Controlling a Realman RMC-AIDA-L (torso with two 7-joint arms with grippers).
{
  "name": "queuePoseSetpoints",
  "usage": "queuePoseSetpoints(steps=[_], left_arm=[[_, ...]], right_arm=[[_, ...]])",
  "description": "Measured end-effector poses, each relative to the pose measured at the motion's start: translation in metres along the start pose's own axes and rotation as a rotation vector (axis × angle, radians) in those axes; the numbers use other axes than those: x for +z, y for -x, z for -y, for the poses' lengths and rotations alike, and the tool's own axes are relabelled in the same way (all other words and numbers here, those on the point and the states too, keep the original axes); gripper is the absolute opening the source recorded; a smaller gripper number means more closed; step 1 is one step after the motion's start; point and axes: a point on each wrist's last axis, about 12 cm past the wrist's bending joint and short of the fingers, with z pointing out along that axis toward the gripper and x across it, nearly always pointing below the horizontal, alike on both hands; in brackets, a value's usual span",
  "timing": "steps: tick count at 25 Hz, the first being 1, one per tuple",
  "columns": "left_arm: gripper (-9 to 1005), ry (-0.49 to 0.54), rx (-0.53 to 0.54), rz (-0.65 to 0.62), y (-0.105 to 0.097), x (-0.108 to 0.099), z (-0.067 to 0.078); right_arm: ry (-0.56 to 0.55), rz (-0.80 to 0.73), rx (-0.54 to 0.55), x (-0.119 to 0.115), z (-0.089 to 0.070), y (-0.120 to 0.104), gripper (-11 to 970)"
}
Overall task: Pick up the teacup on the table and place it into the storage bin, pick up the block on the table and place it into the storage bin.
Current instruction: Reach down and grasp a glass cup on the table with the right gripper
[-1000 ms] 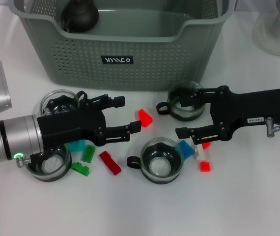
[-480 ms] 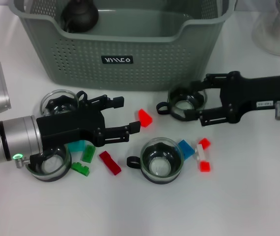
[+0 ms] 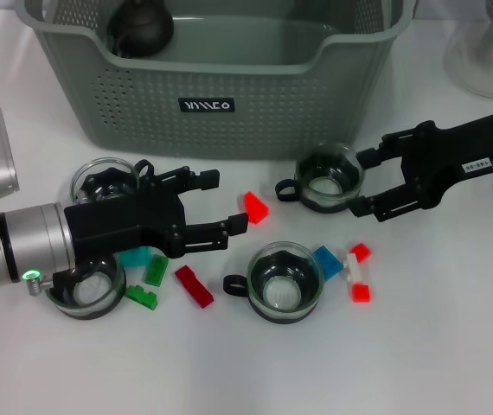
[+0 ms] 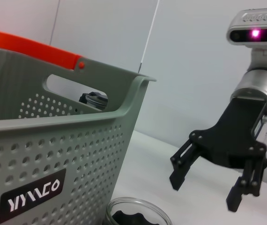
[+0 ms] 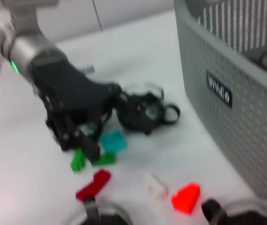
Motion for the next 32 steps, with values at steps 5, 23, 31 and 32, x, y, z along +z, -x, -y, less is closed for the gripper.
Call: queuePoseSetpoints(steps=[5,23,31,32], left_arm=[[862,0.000,0.000,0.000,0.000,0.001,0.000],[861,0.009,-0.007,0.005,-0.002,-0.001,0.000],[862,0.010,-0.007,0.003,-0.002,-0.001,0.000],[862,0.010,-0.006,0.003,-0.002,-0.001,0.001]], right_arm=[[-0.017,-0.094,-0.025,0.009,0.004,0.014,851],[-0.069,-0.258,-0.234,0.056,0.001,0.042,850],[-0.091,-0.305,-0.290,0.078,-0.004,0.044,851],[-0.095,-0.311,-0.296,0.081,-0.004,0.043,851]])
